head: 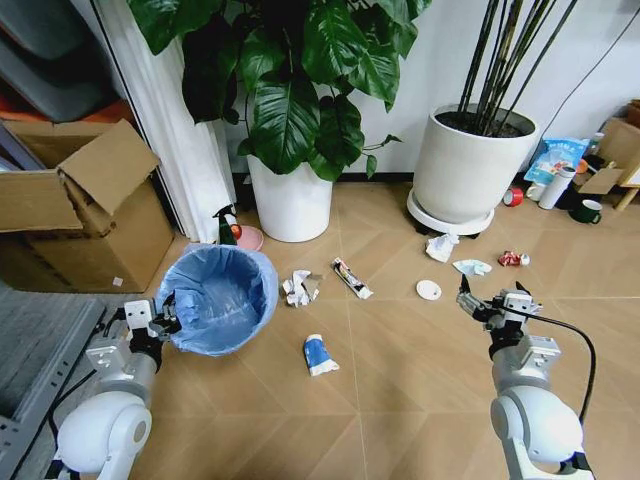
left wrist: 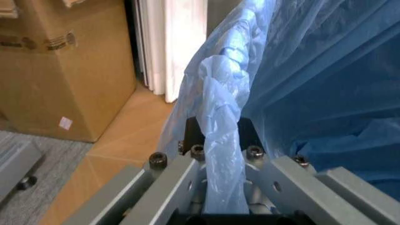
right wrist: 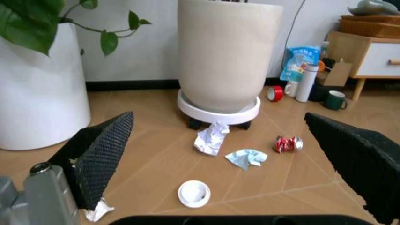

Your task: Pick up the trash bin and place the garbage on the floor into it.

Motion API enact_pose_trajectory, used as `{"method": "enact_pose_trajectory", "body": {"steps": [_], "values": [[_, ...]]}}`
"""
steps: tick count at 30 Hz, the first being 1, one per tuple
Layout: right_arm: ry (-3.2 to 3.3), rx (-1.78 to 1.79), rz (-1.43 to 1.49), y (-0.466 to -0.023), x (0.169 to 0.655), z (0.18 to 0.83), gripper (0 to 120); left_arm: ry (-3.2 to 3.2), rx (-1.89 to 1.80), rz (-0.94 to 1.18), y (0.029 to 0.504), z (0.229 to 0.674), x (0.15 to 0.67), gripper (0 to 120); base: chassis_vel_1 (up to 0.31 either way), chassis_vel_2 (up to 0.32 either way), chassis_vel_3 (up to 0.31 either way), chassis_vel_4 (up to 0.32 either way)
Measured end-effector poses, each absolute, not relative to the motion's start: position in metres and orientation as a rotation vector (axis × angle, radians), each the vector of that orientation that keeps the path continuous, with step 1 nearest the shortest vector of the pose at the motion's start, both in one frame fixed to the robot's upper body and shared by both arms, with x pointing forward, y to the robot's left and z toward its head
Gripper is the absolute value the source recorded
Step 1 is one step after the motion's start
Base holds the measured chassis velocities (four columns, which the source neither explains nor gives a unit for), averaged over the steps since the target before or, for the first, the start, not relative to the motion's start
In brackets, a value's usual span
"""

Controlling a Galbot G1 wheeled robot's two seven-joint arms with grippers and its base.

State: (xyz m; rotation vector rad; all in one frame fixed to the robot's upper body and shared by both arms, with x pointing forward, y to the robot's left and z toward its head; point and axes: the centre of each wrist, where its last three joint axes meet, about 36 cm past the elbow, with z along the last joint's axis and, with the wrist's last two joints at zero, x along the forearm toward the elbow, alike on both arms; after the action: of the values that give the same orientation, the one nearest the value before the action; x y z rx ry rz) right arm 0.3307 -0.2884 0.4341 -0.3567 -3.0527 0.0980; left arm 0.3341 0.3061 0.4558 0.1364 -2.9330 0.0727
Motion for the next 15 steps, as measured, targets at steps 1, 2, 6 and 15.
{"method": "enact_pose_trajectory", "body": {"steps": [1, 2, 6, 15], "values": [[-3.053, -0.357, 0.098, -0.288, 0.331, 0.434, 100, -2.933, 0.136, 0.073, 0.306, 0.456, 0.334, 0, -0.049, 0.058, -0.010, -0.019], [-3.050, -0.357, 0.099, -0.290, 0.332, 0.433, 100, -2.933, 0.137, 0.076, 0.306, 0.456, 0.335, 0, 0.000, 0.000, 0.000, 0.000], [-3.030, -0.347, 0.098, -0.295, 0.345, 0.422, 100, -2.930, 0.131, 0.081, 0.307, 0.454, 0.337, 0, 0.024, -0.026, -0.014, 0.012], [-2.963, -0.076, 0.047, -0.262, 0.393, 0.384, 100, -2.927, 0.218, 0.070, 0.315, 0.456, 0.332, 0, 0.000, 0.000, 0.000, 0.000]]}}
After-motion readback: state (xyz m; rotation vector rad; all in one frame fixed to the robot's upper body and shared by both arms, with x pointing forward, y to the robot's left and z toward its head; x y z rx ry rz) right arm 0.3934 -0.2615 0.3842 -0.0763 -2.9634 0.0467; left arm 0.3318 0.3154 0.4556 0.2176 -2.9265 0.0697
